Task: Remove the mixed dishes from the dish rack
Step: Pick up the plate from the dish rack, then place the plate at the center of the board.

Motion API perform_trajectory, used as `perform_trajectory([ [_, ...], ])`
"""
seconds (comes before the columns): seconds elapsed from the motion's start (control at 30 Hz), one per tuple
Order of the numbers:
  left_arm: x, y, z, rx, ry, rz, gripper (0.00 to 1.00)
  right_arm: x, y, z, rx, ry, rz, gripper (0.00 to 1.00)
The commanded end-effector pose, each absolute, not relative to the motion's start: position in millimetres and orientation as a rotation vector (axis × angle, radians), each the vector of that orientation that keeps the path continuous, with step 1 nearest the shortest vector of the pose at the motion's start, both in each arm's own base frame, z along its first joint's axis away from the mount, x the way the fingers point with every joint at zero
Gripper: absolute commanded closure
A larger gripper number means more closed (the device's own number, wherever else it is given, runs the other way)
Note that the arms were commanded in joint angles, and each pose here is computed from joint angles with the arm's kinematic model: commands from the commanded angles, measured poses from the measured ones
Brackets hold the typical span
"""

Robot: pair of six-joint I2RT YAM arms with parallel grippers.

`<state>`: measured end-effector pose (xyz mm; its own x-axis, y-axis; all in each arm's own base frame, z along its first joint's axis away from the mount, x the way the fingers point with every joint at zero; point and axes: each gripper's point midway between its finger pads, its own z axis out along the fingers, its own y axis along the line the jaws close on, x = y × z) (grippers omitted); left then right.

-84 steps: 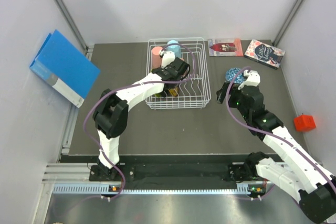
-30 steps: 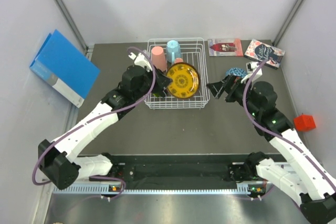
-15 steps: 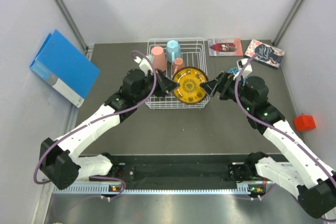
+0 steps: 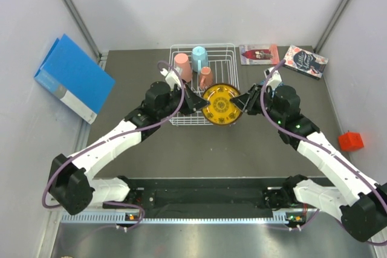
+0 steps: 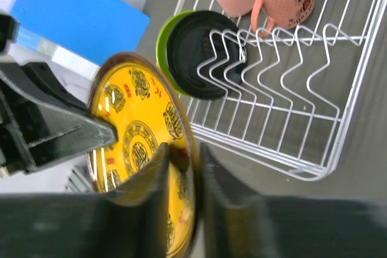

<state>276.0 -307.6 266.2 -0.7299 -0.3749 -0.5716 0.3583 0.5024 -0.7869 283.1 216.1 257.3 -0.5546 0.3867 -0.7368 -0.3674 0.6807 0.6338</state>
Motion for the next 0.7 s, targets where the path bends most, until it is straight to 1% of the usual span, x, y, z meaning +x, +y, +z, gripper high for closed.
perform_trajectory([
  [0.0,273.3,-314.1,288.0,0.044,1.922,-1.344,1.0,281.1,221.5,262.5,-0.016,1.903,0.993,1.0],
  [0.07,273.9,-310.9,287.0,0.048,1.925,-1.314,1.0,280.9,214.5,264.2,0.007,1.898,0.959,1.0],
  [0.1,275.7,-307.4,288.3,0.041,1.92,-1.291,0.92,282.2,206.5,260.0,0.037,1.909,0.914,1.0],
  [0.13,275.3,-305.1,287.5,0.059,1.926,-1.261,0.77,279.4,199.8,266.9,0.061,1.884,0.898,1.0],
  [0.2,278.0,-295.8,290.7,0.04,1.919,-1.201,0.47,280.2,179.1,261.2,0.146,1.891,0.8,1.0],
  [0.23,284.8,-287.5,290.1,0.007,1.911,-1.137,0.27,278.2,168.1,268.6,0.181,1.859,0.768,1.0],
  [0.27,285.7,-280.6,284.1,-0.016,1.934,-1.093,0.18,278.0,159.2,268.3,0.209,1.855,0.738,1.0],
  [0.3,284.9,-273.9,288.7,-0.034,1.92,-1.071,0.14,279.7,146.8,269.5,0.261,1.84,0.687,1.0],
  [0.33,290.3,-264.6,287.6,-0.072,1.91,-1.018,0.01,274.0,135.7,261.6,0.295,1.872,0.637,1.0],
  [0.4,288.0,-256.1,291.1,-0.087,1.895,-0.994,0.01,273.8,113.0,254.6,0.377,1.879,0.539,1.0],
  [0.5,282.3,-249.6,291.2,-0.074,1.886,-0.984,0.01,264.8,81.6,229.5,0.514,1.921,0.423,1.0],
  [0.67,280.0,-234.9,287.2,-0.096,1.88,-0.918,0.02,253.0,44.2,185.9,0.728,1.973,0.353,1.0],
])
